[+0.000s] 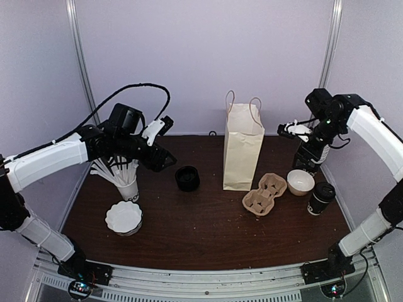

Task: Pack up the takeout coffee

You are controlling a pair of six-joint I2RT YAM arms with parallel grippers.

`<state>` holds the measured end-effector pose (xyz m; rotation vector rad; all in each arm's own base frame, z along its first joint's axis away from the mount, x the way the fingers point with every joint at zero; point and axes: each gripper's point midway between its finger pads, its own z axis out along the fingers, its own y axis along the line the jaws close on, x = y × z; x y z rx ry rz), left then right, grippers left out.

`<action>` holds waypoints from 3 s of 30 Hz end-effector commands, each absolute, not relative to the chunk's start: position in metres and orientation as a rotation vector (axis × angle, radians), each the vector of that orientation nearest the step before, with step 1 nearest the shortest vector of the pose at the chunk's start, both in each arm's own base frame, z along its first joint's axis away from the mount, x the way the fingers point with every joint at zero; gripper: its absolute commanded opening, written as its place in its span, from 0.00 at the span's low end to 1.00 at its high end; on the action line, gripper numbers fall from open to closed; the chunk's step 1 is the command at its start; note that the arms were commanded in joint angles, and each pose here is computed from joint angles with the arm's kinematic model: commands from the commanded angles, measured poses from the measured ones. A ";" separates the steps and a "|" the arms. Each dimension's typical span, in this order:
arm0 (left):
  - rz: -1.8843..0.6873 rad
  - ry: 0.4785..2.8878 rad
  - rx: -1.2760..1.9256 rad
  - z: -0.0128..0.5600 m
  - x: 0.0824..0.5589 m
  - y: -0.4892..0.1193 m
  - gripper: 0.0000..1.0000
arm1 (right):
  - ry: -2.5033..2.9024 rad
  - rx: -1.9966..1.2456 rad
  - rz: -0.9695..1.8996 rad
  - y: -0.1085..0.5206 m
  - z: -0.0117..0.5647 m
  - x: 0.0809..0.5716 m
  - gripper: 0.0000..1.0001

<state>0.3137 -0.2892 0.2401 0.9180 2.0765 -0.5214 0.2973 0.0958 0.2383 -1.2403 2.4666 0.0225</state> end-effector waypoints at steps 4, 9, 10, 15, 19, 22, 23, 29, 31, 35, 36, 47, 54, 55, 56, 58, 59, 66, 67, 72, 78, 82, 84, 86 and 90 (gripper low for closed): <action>-0.650 2.036 0.972 0.256 0.307 -0.306 0.72 | 2.260 -1.156 0.251 0.162 0.296 0.338 0.70; -0.596 2.060 0.968 0.249 0.313 -0.303 0.72 | 2.207 -0.965 0.235 0.178 0.328 0.378 0.74; -0.584 2.065 0.964 0.248 0.314 -0.301 0.72 | 2.207 -0.942 0.256 0.183 0.331 0.383 0.75; -0.553 2.072 0.974 0.244 0.315 -0.298 0.73 | 2.224 -0.921 0.340 0.209 0.334 0.398 0.81; -0.559 2.074 0.980 0.243 0.315 -0.300 0.73 | 2.246 -0.914 0.240 0.217 0.327 0.409 0.84; -0.568 2.076 0.988 0.242 0.314 -0.301 0.73 | 2.273 -0.837 0.104 0.208 0.320 0.425 0.84; -0.569 2.075 0.990 0.242 0.314 -0.301 0.73 | 2.282 -0.804 0.073 0.205 0.319 0.431 0.85; -0.575 2.084 0.994 0.239 0.314 -0.302 0.73 | 2.301 -0.699 0.030 0.201 0.315 0.448 0.77; -0.583 2.086 0.996 0.238 0.313 -0.303 0.73 | 2.306 -0.698 0.059 0.205 0.313 0.448 0.71; -0.606 2.088 0.996 0.238 0.312 -0.305 0.73 | 2.336 -0.702 0.077 0.210 0.300 0.451 0.58; -0.611 2.090 0.995 0.238 0.312 -0.306 0.73 | 2.344 -0.700 0.086 0.211 0.298 0.451 0.54; -0.615 2.080 0.995 0.242 0.310 -0.306 0.73 | 2.325 -0.658 0.090 0.210 0.304 0.455 0.32; -0.618 2.078 0.993 0.244 0.310 -0.305 0.73 | 2.326 -0.650 0.068 0.209 0.303 0.457 0.19; -0.618 2.075 0.993 0.245 0.310 -0.305 0.73 | 2.321 -0.650 0.068 0.209 0.305 0.457 0.15; -0.617 2.075 0.995 0.245 0.309 -0.305 0.73 | 2.314 -0.652 0.068 0.210 0.307 0.456 0.11; -0.615 2.074 0.993 0.245 0.309 -0.305 0.73 | 2.301 -0.656 0.079 0.212 0.311 0.455 0.00; -0.617 2.074 0.995 0.246 0.309 -0.305 0.73 | 2.293 -0.670 0.116 0.216 0.314 0.454 0.00; -0.620 2.061 0.996 0.251 0.307 -0.304 0.73 | 2.219 -0.766 0.335 0.249 0.336 0.434 0.00; -0.620 2.054 0.996 0.253 0.307 -0.304 0.73 | 2.208 -0.768 0.329 0.249 0.340 0.432 0.00; -0.611 2.036 1.005 0.257 0.305 -0.302 0.73 | 2.123 -0.824 0.377 0.252 0.367 0.414 0.00; -0.658 1.962 1.073 0.273 0.292 -0.305 0.73 | 1.985 -0.935 0.525 0.265 0.400 0.383 0.00; -0.753 1.844 1.089 0.314 0.272 -0.306 0.72 | 1.936 -0.991 0.611 0.274 0.411 0.368 0.00; -0.790 1.765 1.093 0.344 0.256 -0.302 0.72 | 1.928 -1.033 0.670 0.281 0.410 0.358 0.00; -0.810 1.709 1.088 0.369 0.243 -0.296 0.72 | 1.917 -1.099 0.726 0.289 0.407 0.343 0.00; -0.797 1.628 1.066 0.413 0.220 -0.276 0.73 | 1.854 -1.262 0.761 0.304 0.402 0.304 0.00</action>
